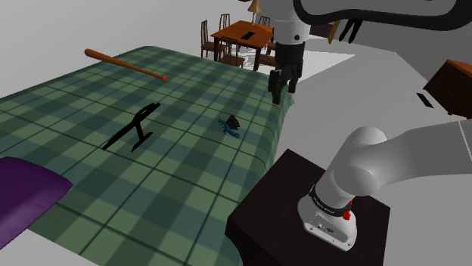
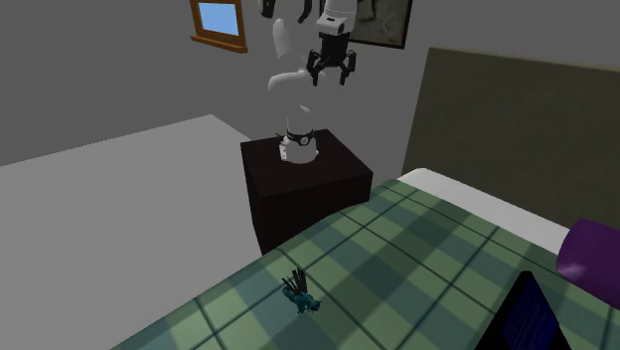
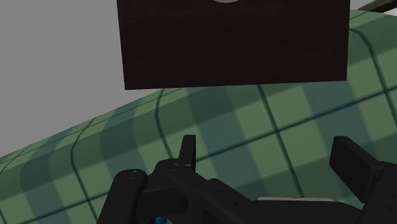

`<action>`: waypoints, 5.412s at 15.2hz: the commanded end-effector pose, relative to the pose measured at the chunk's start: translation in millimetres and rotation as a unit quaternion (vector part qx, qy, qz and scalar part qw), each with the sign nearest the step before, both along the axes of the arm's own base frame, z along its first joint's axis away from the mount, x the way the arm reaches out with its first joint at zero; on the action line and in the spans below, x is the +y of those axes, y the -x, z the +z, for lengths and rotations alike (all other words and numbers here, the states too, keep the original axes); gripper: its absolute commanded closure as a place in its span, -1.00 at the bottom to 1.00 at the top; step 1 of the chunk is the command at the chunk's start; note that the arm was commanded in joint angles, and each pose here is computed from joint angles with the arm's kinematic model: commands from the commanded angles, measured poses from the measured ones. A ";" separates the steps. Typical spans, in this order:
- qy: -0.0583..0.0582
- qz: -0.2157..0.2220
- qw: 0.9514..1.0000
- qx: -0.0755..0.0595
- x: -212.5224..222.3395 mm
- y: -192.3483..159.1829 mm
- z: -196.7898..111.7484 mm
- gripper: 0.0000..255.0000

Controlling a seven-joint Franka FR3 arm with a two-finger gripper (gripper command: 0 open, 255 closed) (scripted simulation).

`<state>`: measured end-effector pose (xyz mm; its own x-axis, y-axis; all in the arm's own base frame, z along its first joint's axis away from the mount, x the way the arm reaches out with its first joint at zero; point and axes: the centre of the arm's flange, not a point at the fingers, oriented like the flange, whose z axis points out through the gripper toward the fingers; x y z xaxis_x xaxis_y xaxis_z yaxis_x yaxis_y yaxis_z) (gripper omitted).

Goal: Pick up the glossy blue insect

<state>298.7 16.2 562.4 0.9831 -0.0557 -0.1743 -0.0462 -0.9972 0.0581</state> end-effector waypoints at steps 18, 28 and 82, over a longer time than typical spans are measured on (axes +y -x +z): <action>0.000 0.075 0.996 -0.044 -102.5 -104.7 -155.8 -1.00; 0.000 0.119 0.990 -0.069 -154.8 -179.3 -242.6 -1.00; 0.001 0.200 0.973 -0.117 -233.4 -341.8 -354.2 1.00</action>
<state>640.9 -218.0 205.1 0.9387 0.3403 0.0561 0.3343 -0.9378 0.0939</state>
